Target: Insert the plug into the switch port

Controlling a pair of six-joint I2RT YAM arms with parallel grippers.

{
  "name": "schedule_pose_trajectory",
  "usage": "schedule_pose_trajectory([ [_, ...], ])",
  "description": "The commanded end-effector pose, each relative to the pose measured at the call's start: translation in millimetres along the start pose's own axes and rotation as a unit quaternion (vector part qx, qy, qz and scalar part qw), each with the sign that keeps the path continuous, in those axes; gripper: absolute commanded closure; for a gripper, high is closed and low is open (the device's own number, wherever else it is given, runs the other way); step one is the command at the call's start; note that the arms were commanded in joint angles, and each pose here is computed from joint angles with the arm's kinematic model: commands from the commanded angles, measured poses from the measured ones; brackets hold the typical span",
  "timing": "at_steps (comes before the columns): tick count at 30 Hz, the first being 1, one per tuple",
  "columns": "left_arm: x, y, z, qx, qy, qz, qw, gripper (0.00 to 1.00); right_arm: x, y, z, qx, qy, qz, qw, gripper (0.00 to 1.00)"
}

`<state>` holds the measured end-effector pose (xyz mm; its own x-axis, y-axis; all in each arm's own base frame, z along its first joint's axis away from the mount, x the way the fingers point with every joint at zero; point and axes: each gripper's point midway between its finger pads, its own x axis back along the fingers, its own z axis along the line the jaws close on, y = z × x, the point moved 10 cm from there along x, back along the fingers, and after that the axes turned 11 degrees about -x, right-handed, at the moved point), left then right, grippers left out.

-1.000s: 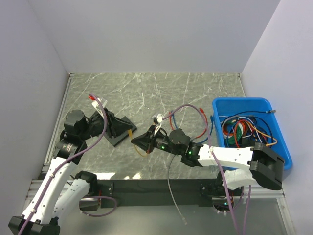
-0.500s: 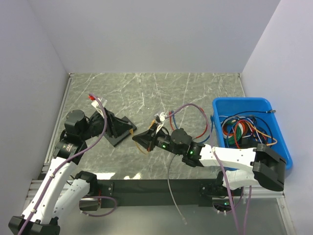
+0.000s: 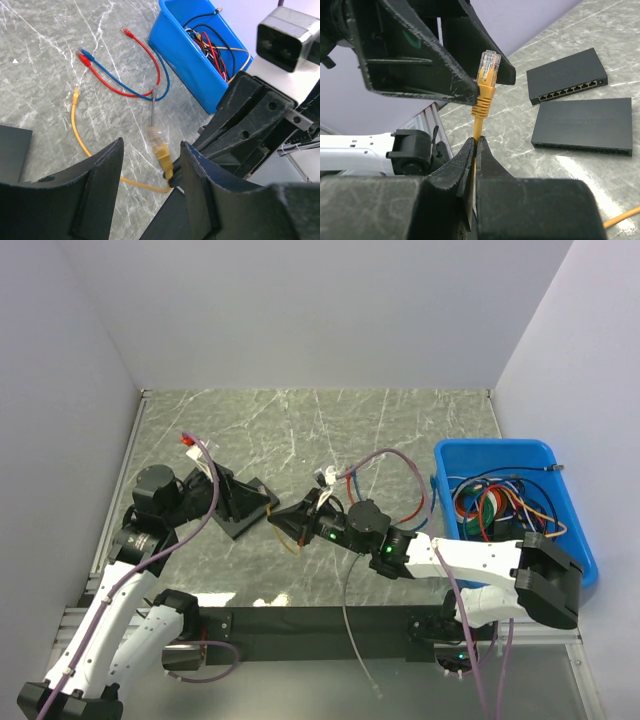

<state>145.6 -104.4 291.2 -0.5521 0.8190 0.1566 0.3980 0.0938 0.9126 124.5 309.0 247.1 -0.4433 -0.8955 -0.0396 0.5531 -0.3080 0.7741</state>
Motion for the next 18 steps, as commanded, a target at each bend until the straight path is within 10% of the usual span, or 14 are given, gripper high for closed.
schedule_pose_trajectory([
  [1, 3.8, 10.1, -7.5, -0.028, -0.017, -0.022, 0.999, 0.45, -12.0, 14.8, 8.9, 0.001, 0.011, -0.027, 1.000, 1.00],
  [18, 6.5, 12.5, -11.4, -0.033, -0.027, -0.031, 0.999, 0.67, -24.6, 6.5, 2.5, 0.002, -0.003, -0.008, 1.000, 1.00],
])
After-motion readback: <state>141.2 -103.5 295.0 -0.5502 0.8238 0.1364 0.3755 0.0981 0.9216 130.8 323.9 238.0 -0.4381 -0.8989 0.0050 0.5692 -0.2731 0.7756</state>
